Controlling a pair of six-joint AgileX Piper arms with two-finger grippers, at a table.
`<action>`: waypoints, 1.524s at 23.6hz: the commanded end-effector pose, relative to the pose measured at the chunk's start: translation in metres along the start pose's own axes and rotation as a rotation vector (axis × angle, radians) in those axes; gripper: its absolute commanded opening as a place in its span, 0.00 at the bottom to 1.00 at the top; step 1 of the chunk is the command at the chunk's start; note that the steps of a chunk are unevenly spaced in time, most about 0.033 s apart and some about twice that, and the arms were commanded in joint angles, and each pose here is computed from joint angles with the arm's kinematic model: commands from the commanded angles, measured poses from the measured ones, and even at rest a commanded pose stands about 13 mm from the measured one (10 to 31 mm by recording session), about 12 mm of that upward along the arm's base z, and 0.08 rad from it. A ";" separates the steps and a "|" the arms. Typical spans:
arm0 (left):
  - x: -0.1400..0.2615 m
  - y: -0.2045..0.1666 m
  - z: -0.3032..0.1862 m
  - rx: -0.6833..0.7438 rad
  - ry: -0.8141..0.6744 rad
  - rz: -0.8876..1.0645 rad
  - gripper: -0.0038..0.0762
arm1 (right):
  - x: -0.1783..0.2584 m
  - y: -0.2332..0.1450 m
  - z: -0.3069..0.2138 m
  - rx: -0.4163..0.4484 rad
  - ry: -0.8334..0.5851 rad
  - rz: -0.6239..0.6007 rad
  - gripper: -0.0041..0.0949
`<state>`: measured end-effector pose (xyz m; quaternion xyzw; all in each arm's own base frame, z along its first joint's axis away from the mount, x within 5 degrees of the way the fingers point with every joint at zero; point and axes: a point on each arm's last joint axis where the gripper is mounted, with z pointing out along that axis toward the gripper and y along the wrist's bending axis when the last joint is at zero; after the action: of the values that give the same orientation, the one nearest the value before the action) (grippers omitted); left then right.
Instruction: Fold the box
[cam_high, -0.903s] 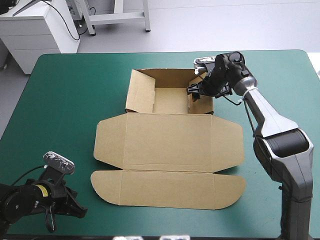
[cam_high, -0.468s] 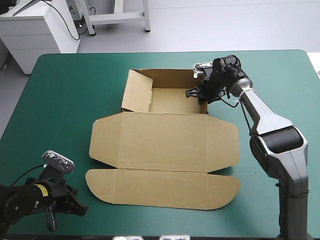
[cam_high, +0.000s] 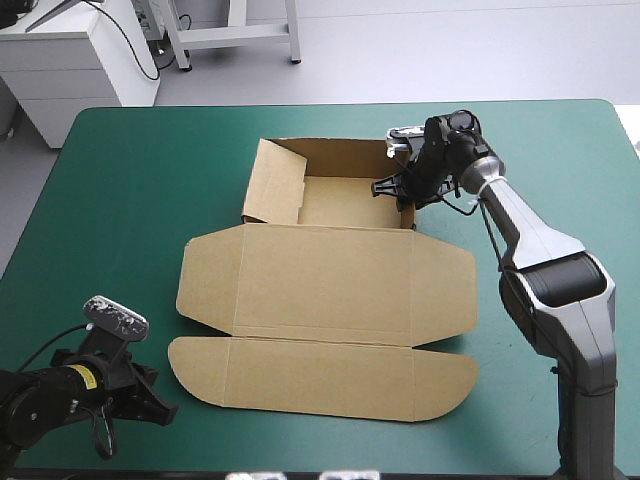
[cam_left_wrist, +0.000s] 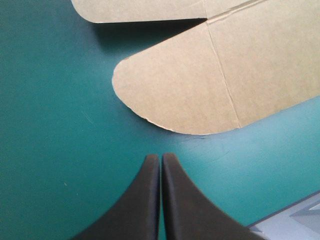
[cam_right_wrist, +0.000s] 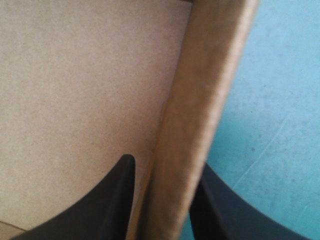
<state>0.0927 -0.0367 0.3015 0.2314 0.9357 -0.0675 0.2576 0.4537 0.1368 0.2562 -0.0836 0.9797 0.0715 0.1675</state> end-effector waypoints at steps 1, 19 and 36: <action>-0.009 0.000 -0.006 -0.009 -0.080 -0.006 0.04 | -0.006 0.002 -0.044 0.010 -0.103 -0.021 0.02; -0.008 0.000 -0.006 -0.007 -0.072 -0.004 0.04 | -0.003 -0.002 -0.065 0.058 -0.087 -0.062 0.80; -0.008 0.000 -0.006 -0.004 -0.074 -0.006 0.04 | -0.010 0.000 -0.105 0.057 -0.194 0.066 0.79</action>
<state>0.0937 -0.0368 0.3006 0.2305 0.9347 -0.0671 0.2621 0.4426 0.1289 0.3194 -0.0657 0.9718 0.0575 0.2190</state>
